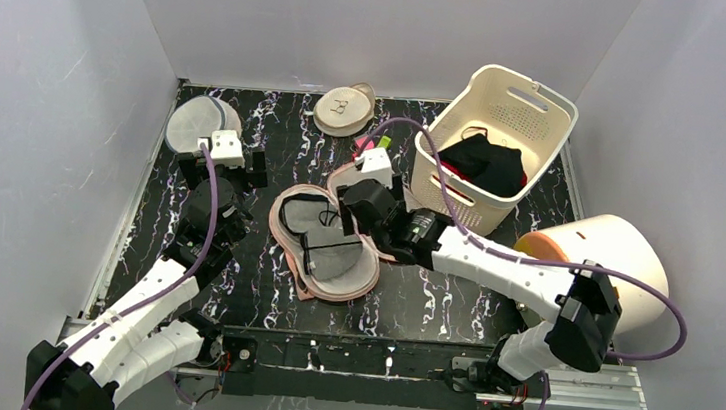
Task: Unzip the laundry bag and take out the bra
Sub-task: Open the laundry bag at the center of the board.
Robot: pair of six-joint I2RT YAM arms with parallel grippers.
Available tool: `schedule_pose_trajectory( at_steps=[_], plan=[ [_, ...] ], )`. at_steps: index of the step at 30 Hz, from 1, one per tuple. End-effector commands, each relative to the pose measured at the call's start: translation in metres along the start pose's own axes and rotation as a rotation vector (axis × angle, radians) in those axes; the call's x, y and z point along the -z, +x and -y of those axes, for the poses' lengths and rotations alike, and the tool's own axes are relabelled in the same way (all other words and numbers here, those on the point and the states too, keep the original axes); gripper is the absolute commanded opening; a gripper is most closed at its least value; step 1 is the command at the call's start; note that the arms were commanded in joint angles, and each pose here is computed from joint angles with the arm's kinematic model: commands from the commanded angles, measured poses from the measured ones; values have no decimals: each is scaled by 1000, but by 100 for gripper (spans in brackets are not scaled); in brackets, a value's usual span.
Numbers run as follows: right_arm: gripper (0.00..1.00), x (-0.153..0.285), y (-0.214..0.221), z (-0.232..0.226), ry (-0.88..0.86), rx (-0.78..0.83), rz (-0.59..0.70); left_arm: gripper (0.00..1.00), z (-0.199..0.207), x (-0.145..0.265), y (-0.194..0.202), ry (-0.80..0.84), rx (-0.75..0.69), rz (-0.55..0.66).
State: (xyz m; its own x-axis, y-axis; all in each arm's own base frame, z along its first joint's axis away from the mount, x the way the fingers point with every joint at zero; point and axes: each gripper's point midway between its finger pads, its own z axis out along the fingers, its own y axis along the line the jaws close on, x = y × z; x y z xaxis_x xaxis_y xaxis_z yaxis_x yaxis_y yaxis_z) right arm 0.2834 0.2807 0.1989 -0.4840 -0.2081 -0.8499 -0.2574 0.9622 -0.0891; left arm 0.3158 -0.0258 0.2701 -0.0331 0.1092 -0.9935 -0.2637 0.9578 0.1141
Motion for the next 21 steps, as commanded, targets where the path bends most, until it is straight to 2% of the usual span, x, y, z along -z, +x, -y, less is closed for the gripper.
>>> schedule_pose_trajectory(
  at_steps=[1, 3, 4, 6, 7, 10, 15, 18, 21],
  plan=[
    [76, 9, 3, -89, -409, -133, -21, 98, -3, -1, -9, -8, 31, 20],
    [82, 13, 10, -118, -468, -136, -22, 98, -3, -1, -9, -9, 29, 19],
    [83, 11, 13, -125, -444, -123, -23, 98, -3, -1, -9, -10, 29, 19],
    [85, 2, 33, -138, -342, -48, -65, 98, -3, 0, -9, -9, 32, 20],
    [85, 0, 27, -140, -294, -43, -49, 98, -3, 0, -10, -10, 34, 22],
    [89, -15, 52, -148, -88, 93, -56, 98, -4, 0, -11, -12, 33, 24],
    [84, -22, 58, -153, 145, 204, 1, 98, -9, 2, -15, -29, 37, 38],
    [75, -26, 63, -158, 168, 224, 16, 98, -12, 4, -17, -36, 44, 48],
    [73, -34, 69, -158, 187, 247, 23, 98, -12, 4, -17, -36, 43, 49]
  ],
)
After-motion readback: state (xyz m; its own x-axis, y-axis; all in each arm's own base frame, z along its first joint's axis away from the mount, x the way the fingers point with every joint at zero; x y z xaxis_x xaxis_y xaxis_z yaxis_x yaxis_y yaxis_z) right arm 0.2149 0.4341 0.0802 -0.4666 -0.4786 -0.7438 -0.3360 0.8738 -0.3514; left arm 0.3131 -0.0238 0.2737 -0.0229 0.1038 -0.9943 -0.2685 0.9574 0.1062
